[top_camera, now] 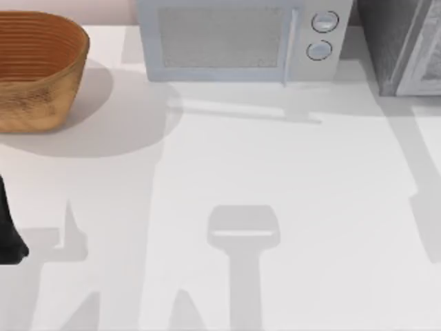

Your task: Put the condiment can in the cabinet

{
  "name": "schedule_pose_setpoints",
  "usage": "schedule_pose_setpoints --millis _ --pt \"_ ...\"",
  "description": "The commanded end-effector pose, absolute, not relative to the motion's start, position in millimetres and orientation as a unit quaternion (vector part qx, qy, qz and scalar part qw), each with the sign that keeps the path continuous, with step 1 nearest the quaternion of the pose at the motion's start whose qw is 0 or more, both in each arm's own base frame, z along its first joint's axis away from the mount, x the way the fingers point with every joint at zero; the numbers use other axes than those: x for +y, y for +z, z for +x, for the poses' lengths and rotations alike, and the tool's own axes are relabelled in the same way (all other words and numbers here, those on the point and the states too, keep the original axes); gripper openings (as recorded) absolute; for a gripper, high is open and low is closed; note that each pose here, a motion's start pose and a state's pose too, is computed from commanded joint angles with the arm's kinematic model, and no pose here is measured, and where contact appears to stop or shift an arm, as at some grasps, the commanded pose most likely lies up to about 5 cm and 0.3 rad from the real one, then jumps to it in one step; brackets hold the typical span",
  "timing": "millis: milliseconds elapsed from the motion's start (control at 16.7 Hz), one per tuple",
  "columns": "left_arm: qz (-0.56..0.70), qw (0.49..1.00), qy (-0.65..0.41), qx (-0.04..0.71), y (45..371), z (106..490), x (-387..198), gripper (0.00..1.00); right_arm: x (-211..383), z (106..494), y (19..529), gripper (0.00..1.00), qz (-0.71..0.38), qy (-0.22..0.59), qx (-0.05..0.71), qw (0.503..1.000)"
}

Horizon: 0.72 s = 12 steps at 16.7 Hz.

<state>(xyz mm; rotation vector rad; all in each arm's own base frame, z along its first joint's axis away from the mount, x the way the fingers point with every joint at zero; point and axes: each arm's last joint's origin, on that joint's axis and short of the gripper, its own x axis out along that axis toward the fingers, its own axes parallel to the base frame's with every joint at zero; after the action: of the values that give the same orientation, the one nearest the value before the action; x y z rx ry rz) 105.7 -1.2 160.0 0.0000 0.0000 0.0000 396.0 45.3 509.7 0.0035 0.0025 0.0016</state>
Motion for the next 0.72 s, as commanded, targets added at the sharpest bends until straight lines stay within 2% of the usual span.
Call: schedule_pose_setpoints --millis 240,720 --pt "0.0 1.0 0.0 0.0 160.0 105.7 -1.2 1.0 45.2 396.2 509.7 0.0 0.002 0.001 0.001 1.0" --pt "0.0 1.0 0.0 0.0 160.0 105.7 -1.2 1.0 45.2 396.2 509.7 0.6 0.002 0.001 0.001 1.0"
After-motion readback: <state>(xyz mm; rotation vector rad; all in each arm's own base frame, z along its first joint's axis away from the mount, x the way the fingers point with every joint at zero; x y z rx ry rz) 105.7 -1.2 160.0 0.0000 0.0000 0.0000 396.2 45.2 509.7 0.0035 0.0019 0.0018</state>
